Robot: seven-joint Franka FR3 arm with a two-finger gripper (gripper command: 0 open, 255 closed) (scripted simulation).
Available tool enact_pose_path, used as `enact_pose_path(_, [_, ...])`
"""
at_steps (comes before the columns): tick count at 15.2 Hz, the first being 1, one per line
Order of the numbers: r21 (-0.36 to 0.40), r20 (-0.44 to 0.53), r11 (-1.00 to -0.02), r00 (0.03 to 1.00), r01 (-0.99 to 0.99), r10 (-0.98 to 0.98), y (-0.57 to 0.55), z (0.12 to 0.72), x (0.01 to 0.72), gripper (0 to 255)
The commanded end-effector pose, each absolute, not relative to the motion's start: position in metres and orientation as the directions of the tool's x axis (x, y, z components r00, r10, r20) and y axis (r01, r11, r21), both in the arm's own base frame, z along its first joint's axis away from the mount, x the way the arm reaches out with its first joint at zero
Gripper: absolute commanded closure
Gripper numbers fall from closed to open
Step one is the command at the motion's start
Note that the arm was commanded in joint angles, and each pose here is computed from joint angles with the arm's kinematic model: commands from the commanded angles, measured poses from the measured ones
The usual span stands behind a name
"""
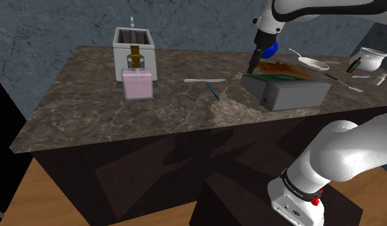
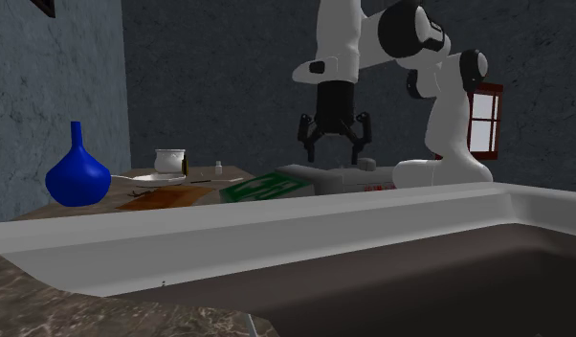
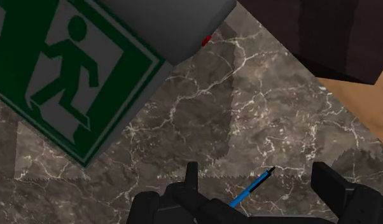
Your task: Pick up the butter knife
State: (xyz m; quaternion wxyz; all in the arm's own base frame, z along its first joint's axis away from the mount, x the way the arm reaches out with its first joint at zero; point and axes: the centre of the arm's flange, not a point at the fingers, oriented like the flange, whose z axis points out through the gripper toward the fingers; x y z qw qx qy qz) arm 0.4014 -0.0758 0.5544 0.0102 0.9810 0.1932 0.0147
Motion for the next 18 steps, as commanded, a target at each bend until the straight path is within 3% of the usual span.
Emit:
enact_pose_path(1, [0.025, 0.027, -0.892, 0.892, 0.451, 0.451, -0.084, 0.546, 0.427, 0])
enact_pose_path(9, [0.014, 0.035, -0.721, 0.72, 0.693, 0.693, -0.086, 0.504, 0.523, 0])
enact_pose_path(18, [0.005, 0.047, -0.453, 0.452, 0.892, 0.891, -0.055, 0.456, 0.627, 0])
